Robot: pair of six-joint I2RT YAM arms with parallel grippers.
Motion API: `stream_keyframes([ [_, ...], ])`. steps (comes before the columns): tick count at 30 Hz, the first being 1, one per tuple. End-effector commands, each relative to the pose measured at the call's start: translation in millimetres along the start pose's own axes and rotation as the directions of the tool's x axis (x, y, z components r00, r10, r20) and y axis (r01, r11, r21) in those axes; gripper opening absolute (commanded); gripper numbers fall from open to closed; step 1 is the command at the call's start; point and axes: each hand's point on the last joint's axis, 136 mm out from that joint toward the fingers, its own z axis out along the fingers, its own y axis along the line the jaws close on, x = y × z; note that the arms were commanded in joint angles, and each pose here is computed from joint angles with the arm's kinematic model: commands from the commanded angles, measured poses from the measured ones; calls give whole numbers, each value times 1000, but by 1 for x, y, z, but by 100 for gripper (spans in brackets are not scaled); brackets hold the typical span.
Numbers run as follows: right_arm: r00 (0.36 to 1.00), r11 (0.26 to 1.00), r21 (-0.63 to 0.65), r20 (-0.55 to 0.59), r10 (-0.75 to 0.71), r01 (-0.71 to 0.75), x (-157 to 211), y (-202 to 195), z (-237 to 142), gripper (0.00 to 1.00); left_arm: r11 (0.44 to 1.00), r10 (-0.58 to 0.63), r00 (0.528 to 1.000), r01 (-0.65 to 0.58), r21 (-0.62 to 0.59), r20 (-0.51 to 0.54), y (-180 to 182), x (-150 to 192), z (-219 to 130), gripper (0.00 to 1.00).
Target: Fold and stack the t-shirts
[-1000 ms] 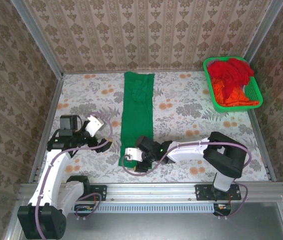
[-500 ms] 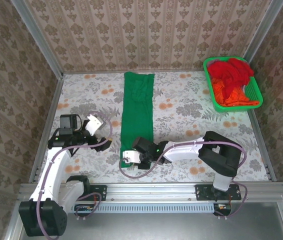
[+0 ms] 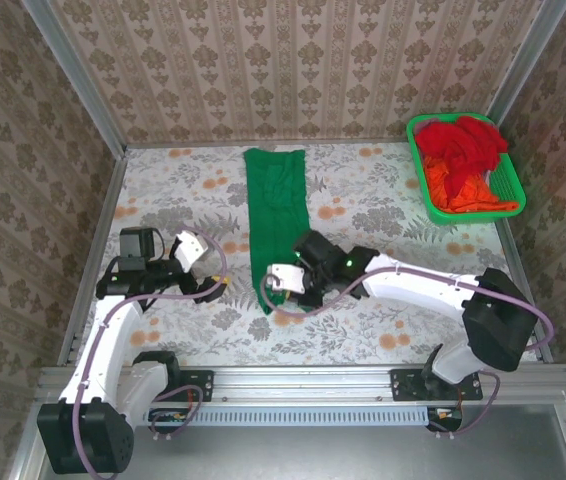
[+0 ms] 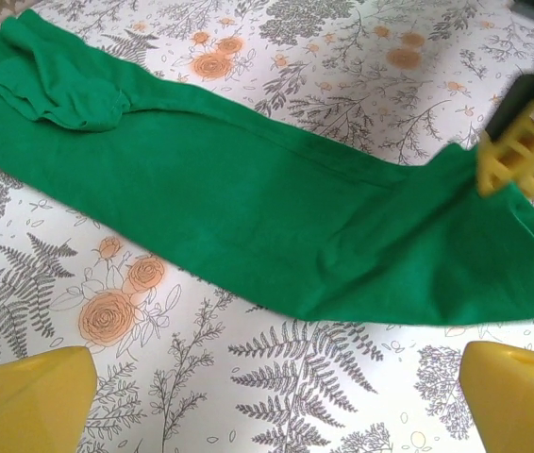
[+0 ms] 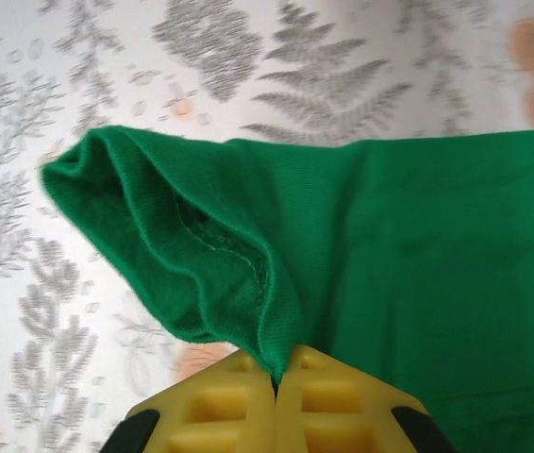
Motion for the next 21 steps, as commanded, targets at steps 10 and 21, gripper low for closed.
stream_keyframes([
  [10, 995, 991, 93, -22, -97, 98, -10, -141, 15, 0, 998, 58, 998, -59, 20, 20, -10, 6, 2, 100],
  [21, 996, 992, 104, -61, -68, 74, 2, -195, 56, 0, 999, 42, 999, -43, 29, 19, -8, 9, 5, 100],
])
